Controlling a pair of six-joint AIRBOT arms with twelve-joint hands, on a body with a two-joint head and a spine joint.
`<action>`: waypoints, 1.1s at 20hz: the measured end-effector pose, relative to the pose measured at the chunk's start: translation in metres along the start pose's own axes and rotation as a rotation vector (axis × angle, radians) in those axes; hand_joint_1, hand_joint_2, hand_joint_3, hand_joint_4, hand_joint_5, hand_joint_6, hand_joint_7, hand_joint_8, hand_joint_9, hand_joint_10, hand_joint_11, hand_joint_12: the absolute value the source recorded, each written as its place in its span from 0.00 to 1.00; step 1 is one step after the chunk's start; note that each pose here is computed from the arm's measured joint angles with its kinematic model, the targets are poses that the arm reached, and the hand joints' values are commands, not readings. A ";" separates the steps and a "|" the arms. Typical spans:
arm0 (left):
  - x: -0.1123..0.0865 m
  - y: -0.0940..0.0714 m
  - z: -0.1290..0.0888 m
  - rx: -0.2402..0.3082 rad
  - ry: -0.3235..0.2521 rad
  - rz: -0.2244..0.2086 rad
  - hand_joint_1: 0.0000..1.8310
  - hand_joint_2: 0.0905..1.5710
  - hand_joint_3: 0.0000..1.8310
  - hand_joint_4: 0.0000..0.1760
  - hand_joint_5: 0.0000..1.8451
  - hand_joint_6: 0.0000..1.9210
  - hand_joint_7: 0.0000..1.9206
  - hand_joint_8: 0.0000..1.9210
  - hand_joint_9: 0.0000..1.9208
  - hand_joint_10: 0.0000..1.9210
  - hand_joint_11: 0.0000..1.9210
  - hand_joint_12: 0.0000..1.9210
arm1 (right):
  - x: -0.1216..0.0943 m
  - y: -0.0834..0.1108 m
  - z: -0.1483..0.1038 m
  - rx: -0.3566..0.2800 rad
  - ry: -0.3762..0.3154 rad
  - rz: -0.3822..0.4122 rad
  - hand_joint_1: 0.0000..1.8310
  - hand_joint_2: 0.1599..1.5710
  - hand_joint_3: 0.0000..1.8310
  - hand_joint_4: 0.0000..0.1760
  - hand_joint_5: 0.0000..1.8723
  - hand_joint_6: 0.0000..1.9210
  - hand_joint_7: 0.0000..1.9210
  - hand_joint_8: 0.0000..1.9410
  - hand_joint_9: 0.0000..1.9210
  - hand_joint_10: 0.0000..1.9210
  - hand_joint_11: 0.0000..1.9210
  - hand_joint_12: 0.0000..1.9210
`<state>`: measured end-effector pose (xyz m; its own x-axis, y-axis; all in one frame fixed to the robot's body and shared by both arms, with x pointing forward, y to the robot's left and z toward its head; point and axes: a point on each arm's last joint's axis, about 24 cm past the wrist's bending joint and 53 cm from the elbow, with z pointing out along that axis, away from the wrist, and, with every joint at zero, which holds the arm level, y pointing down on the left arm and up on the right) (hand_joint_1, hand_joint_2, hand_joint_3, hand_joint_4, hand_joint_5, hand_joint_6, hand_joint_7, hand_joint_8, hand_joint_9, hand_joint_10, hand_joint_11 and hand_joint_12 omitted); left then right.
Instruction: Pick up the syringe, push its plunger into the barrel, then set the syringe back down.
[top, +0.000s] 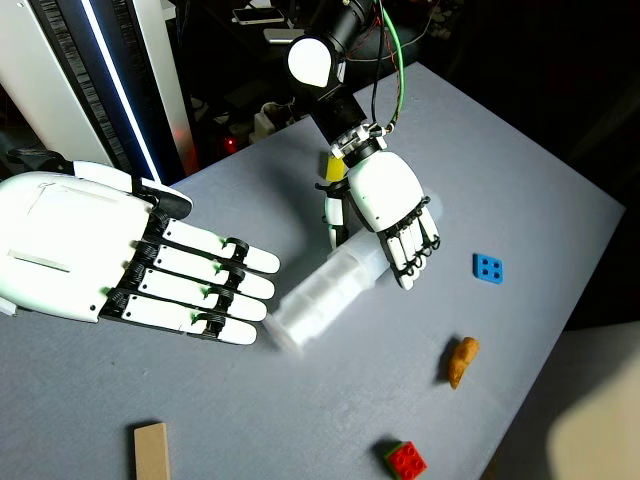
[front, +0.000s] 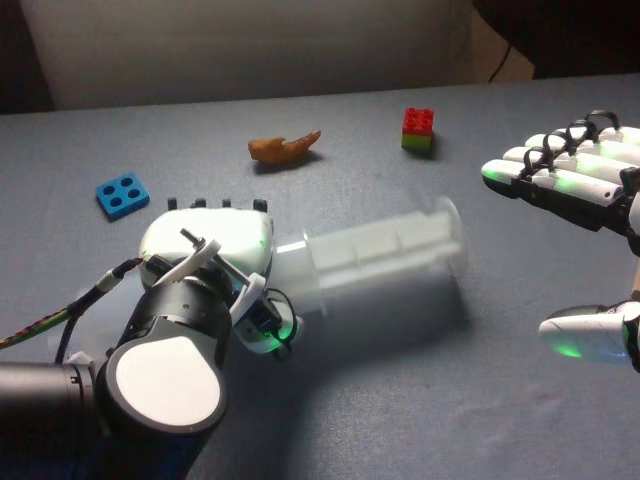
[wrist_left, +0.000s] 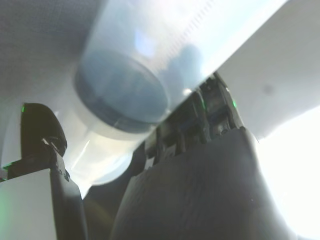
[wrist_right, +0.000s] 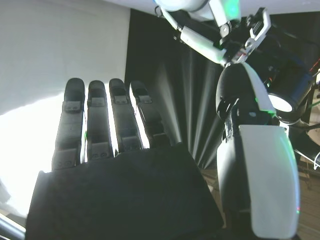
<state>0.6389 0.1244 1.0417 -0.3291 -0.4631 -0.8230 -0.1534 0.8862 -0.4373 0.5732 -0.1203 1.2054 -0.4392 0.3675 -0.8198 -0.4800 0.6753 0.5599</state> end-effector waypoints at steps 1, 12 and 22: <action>-0.002 -0.002 0.000 0.003 -0.004 -0.003 0.64 0.75 0.00 0.00 0.40 0.67 0.45 0.60 0.54 0.05 0.34 0.53 | 0.000 0.000 0.000 0.000 0.000 0.000 0.14 0.70 0.00 0.00 0.01 0.00 0.02 0.00 0.02 0.00 0.00 0.11; 0.004 -0.015 0.005 0.113 0.032 0.013 0.82 0.70 0.00 0.00 0.44 0.50 0.47 0.57 0.50 0.60 0.40 0.83 | -0.002 -0.003 0.000 0.014 -0.009 0.032 0.14 0.70 0.00 0.00 0.01 0.00 0.02 0.00 0.02 0.00 0.00 0.08; 0.009 -0.058 -0.001 0.428 0.130 0.083 0.75 0.72 0.00 0.00 0.43 0.54 0.46 0.61 0.48 0.68 0.44 0.71 | -0.040 -0.040 -0.003 0.145 -0.209 0.450 0.14 0.70 0.00 0.00 0.02 0.00 0.02 0.00 0.02 0.00 0.00 0.11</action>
<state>0.6443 0.0686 1.0600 -0.4426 -0.3605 -0.8211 0.2682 0.8205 -0.5048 0.6077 -0.1637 1.2160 -0.4093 0.7519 -0.5168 -0.1617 0.4977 0.8522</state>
